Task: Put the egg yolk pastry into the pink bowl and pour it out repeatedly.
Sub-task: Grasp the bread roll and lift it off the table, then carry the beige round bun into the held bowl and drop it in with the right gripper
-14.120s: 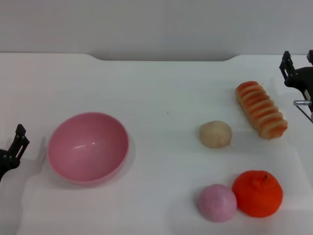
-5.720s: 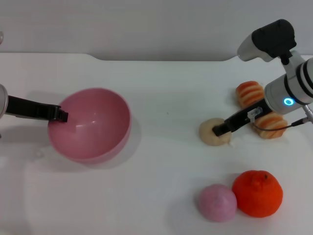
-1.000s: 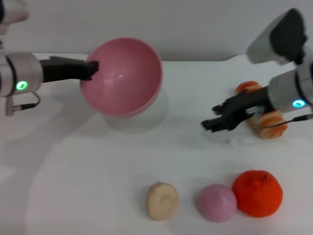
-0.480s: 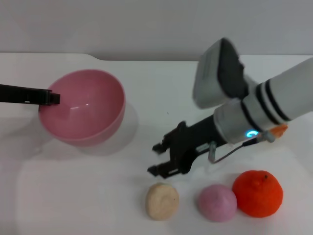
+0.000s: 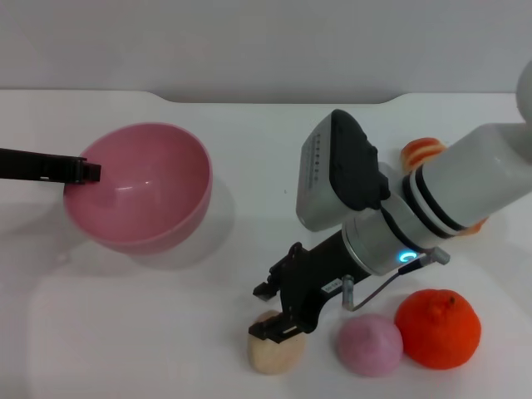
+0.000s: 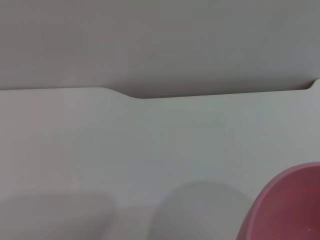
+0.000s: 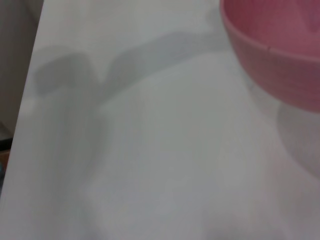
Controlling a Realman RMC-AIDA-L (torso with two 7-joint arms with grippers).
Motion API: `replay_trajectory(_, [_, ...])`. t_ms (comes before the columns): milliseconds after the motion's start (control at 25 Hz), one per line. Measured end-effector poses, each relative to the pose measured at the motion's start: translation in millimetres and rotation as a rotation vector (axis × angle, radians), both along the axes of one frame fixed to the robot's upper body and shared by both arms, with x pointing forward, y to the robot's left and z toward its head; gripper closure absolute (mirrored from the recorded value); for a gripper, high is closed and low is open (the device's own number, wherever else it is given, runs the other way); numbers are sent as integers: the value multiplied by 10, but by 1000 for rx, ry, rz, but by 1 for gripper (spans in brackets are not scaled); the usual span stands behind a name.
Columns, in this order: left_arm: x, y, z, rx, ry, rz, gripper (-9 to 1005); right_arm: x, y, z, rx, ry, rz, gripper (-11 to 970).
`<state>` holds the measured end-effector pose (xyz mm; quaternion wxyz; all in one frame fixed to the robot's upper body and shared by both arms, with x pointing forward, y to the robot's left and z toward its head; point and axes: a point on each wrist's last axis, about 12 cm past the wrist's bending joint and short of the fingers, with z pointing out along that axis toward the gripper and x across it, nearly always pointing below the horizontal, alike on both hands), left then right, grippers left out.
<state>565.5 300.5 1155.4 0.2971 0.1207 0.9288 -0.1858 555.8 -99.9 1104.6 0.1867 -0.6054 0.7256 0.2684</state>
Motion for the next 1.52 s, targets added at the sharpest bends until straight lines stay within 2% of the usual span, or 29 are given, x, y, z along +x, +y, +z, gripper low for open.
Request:
replay_trajectory(520, [27,-18,21,0,-9,-2,996,-88,0,-181,-87,58,40,493])
replay_trajectory(920, [25,-14,-1,-1,-3,-3,997,-21,-56,-124,-63,41,14,524])
replay_trajectory(1080, [33,-8,-6,13,0,-2,996,42,-205,13,19,28,-27,570])
replay_trajectory(1240, [51,-11,-35,36,14,-2,996,110,-406,236,118,-21,-69,604])
replay_trajectory(1400, [128,-176,-141,53,69,-56,996,192,-623,546,201,-122,-128,638])
replay_trajectory(1520, [200,-379,-176,71,87,-122,997,236,-721,790,243,-216,-159,661])
